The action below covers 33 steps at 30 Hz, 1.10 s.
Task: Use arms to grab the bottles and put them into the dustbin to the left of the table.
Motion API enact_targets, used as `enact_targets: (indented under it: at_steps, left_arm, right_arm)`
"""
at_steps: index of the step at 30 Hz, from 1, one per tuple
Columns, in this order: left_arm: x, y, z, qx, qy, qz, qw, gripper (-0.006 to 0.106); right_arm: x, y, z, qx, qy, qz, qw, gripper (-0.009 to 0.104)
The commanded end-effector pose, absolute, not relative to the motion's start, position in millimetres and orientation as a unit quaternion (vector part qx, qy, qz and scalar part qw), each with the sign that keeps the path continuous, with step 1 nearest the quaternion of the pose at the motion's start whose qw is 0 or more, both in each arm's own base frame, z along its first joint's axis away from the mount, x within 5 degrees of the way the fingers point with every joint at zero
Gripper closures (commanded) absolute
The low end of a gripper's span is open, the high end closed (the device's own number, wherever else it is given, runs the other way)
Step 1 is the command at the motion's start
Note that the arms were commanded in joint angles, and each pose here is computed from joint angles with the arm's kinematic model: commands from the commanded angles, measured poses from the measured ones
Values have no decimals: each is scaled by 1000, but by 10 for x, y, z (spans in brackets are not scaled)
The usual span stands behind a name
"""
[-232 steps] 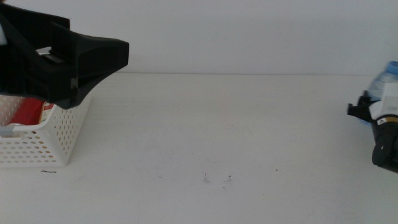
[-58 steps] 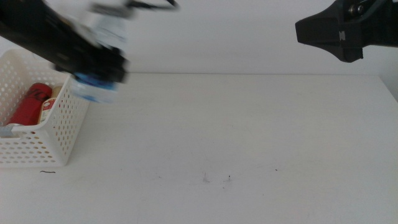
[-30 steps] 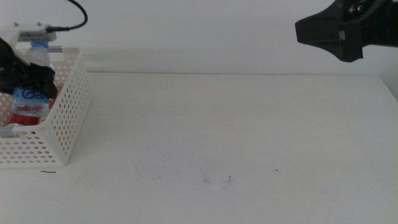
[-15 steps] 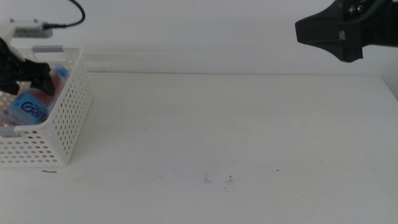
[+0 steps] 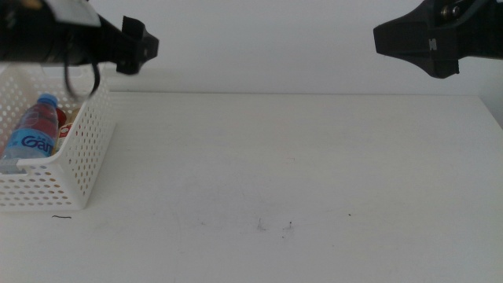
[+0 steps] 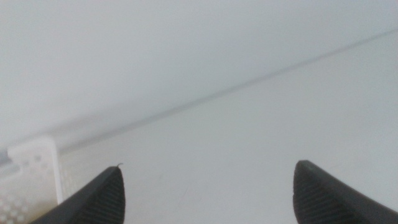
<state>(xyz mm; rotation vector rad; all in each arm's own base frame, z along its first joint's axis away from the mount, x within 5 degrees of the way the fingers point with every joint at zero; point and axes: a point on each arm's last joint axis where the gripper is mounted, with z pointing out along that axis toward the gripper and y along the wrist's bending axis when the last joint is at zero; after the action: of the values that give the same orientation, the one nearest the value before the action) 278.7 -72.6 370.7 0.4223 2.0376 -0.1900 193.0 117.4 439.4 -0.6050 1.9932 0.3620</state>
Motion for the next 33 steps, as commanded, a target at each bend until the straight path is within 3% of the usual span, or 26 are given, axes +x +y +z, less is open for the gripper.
enact_targets:
  at_steps: [1,6,11,33]
  left_arm:
    - [2460,-753,3796,180,804,-82,560,11]
    - [1877,-631,3792,169,748,-85,637,11]
    - [1534,-521,3826,151,722,-97,668,11]
    - [1413,-414,3816,111,740,-84,658,11]
  right_arm:
    - [1921,1173,4430,-250,816,150,500,16]
    - [1921,1173,4430,-250,816,150,500,16]
    - [1921,1173,4430,-250,816,150,500,16]
    - [1921,1173,4430,-250,816,150,500,16]
